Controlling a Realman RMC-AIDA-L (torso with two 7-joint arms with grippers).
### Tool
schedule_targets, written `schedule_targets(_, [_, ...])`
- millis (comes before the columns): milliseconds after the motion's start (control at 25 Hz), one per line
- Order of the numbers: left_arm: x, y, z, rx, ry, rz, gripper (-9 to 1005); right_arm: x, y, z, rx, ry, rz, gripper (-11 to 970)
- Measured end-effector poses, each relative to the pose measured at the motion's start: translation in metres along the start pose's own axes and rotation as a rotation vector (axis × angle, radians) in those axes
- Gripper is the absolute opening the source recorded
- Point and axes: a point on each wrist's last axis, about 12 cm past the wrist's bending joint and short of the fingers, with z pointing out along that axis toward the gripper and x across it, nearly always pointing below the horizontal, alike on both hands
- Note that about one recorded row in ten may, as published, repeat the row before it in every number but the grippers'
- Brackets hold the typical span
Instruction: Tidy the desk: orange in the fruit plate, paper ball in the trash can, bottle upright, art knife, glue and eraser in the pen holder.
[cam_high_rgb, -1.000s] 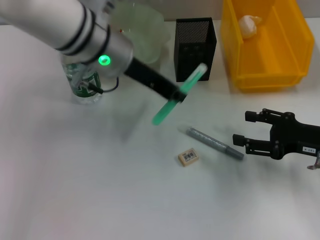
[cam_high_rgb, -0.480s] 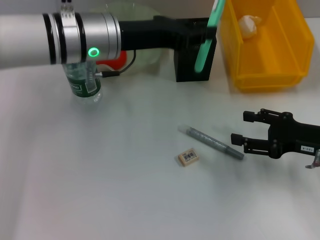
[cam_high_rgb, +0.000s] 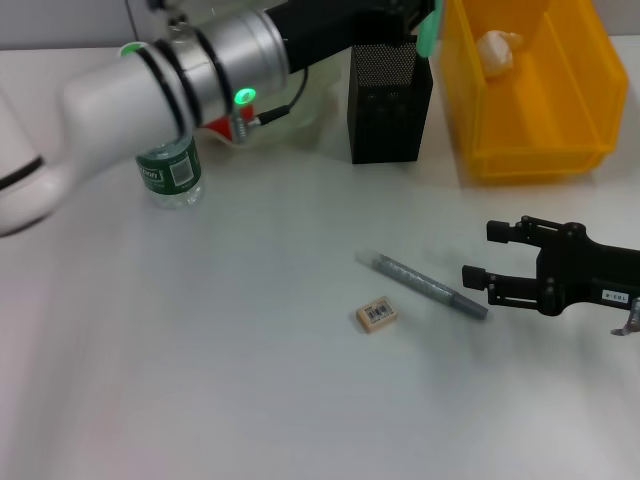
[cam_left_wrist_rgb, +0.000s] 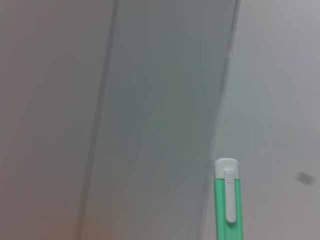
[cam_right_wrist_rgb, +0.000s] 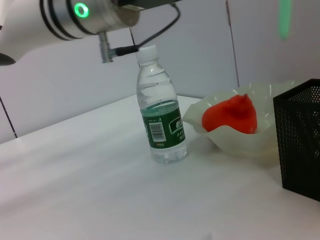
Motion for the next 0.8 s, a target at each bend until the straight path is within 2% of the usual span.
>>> schedule_targets(200, [0.001,-0.001,0.016,-0.1,-0.02,0.057,192,-0.001,0.0,0.001,-0.003,-0.001,-0.001,781])
schedule_targets(480, [0.003,0.005,0.016,-0.196,-0.037,0.074,192,-0.003,0.0,0.003,-0.006,-0.004,-0.006,780])
schedule_targets(640, [0.006,0.009,0.016,-0.212,-0.028,0.065,192,-0.005,-0.001,0.005,-0.009,-0.006,-0.01,779])
schedule_targets(800, [0.007,0.007,0.017,-0.2,-0.023,0.071,192,-0.006,-0.001,0.006,-0.012,-0.008,-0.013,778])
